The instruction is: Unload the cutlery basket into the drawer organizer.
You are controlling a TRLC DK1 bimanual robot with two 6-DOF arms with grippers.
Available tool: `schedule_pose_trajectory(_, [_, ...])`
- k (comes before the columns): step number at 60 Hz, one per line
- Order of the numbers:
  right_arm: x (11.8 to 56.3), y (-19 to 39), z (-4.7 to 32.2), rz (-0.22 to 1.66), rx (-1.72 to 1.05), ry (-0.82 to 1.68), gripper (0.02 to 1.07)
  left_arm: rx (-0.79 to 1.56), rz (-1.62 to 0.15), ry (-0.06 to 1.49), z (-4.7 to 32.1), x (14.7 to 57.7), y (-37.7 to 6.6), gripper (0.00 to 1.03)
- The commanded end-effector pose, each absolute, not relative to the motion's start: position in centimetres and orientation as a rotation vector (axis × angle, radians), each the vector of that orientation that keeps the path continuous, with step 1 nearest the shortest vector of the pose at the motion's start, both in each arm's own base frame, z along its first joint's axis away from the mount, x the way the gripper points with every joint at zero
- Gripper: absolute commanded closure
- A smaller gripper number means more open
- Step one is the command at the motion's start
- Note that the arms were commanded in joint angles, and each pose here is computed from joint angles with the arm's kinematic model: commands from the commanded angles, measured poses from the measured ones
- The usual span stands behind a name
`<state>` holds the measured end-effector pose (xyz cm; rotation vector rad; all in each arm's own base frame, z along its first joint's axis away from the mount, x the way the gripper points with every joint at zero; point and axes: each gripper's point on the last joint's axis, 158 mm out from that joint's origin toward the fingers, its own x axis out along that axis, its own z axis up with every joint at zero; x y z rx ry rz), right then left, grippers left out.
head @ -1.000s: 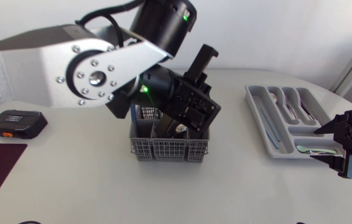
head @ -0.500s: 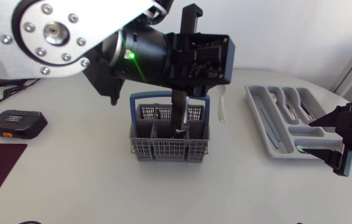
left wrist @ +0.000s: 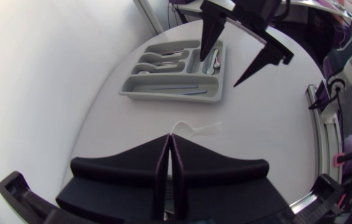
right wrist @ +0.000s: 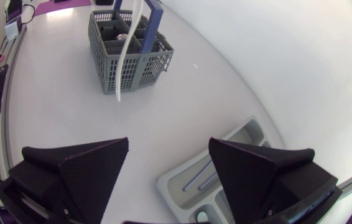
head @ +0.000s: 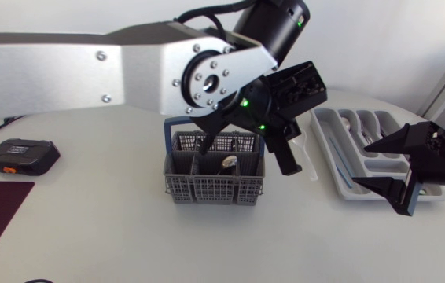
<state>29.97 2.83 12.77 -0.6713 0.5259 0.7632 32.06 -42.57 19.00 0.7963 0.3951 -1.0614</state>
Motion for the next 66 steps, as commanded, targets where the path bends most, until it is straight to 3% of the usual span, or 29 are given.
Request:
schedule_pose_trajectory(1, [29.4, 4.3, 12.4, 0.757, -0.587, 0.534, 0.14, 0.664, -1.028, 0.452, 19.3, 32.6, -43.8, 1.00])
schedule_pose_trajectory(19, [30.1, 8.1, 13.2, 0.708, -0.529, 0.507, 0.15, 0.396, -0.929, 0.592, 19.3, 34.5, -44.9, 1.00])
schedule_pose_trajectory(29, [31.6, 9.5, 13.4, 0.606, -0.585, 0.461, 0.23, 0.287, -0.881, 0.674, 19.2, 35.2, -44.4, 1.00])
schedule_pose_trajectory(50, [33.6, 11.5, 14.1, 0.508, -0.638, 0.394, 0.60, 0.189, -0.868, 0.766, 18.2, 35.5, -43.8, 1.00])
schedule_pose_trajectory(57, [33.9, 11.7, 14.1, 0.513, -0.636, 0.390, 0.79, 0.185, -0.870, 0.770, 18.4, 35.4, -43.7, 1.00])
schedule_pose_trajectory(66, [34.0, 11.8, 14.3, 0.516, -0.636, 0.382, 0.90, 0.177, -0.876, 0.780, 18.3, 35.3, -43.7, 1.00])
